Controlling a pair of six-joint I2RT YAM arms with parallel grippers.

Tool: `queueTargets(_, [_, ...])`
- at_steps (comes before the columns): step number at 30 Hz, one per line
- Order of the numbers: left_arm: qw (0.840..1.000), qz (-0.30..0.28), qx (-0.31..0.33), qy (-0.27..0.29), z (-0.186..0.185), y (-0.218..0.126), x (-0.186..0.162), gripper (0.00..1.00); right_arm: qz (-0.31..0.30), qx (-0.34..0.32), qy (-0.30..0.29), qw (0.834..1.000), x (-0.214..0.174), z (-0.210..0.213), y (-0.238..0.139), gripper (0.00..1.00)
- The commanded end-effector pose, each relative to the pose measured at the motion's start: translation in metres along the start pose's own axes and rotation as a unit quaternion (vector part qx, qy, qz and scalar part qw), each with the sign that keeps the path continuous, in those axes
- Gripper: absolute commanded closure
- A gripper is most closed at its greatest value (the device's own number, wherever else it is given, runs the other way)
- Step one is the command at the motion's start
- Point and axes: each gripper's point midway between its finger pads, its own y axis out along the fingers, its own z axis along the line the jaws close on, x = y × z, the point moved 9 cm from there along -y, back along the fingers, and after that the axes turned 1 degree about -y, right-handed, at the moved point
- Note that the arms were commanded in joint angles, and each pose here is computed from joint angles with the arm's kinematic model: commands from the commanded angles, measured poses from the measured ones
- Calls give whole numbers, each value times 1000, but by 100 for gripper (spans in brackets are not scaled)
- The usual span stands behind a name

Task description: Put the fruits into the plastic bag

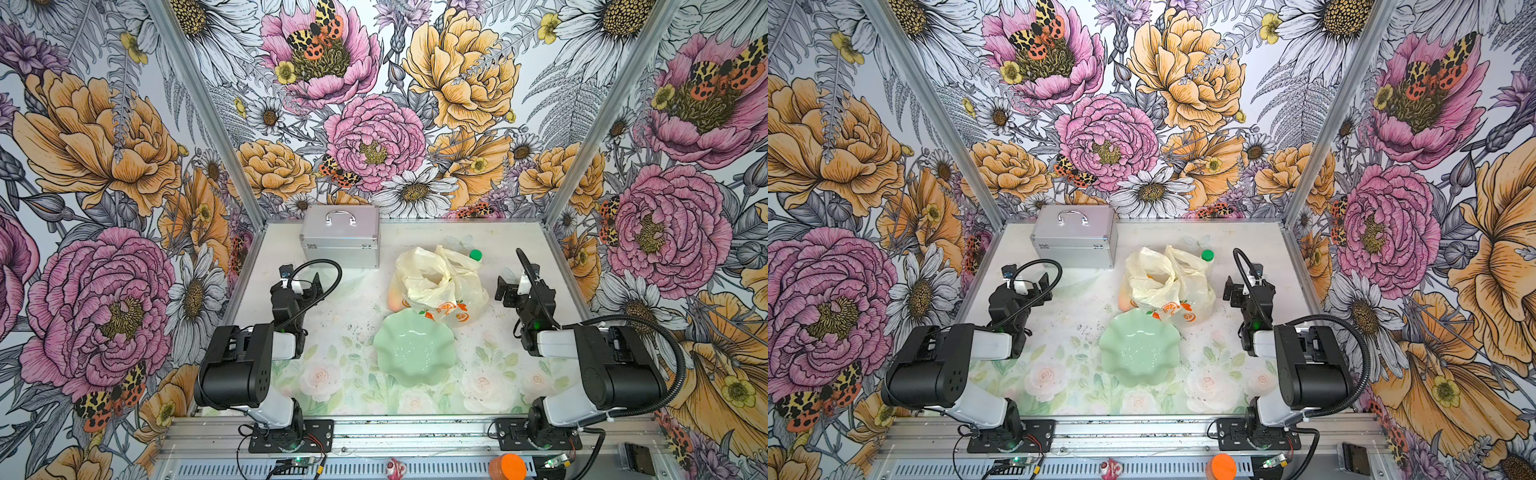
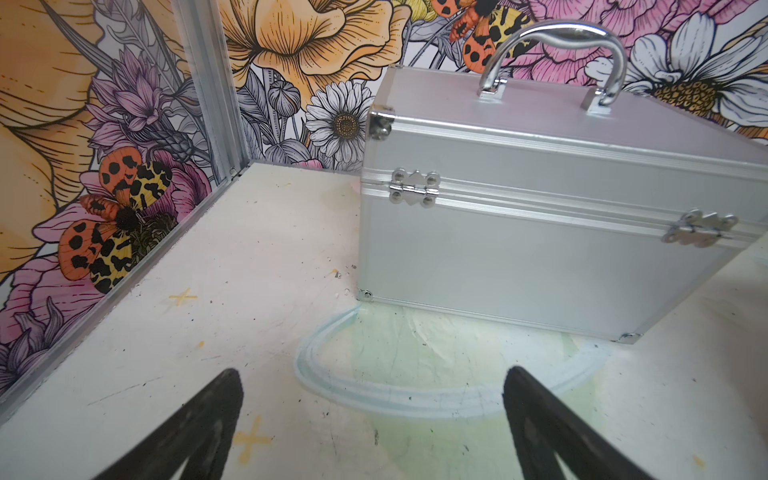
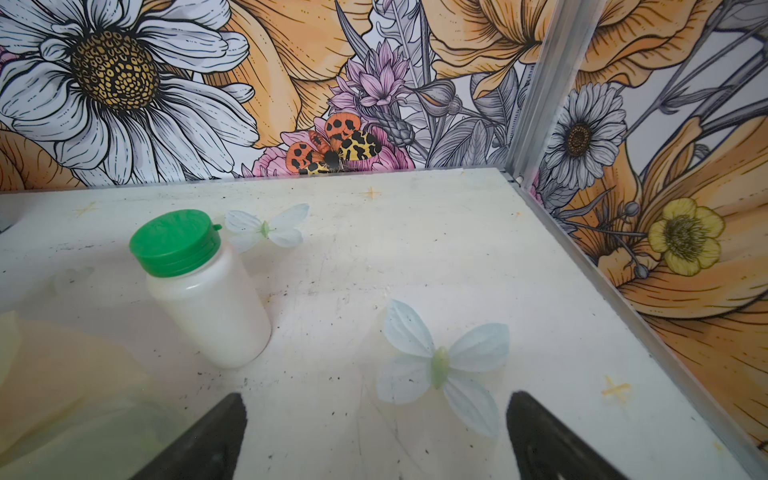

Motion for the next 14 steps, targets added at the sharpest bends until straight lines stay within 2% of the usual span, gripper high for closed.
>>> queueTargets(1, [1000,-8,5,9,-1,2,4,1,-9,-6,-9,1000,6,1,5,0])
queueTargets(14, [1000,-9,8,11,-2,2,4,1,-8,-10,-15,1000,6,3,5,0])
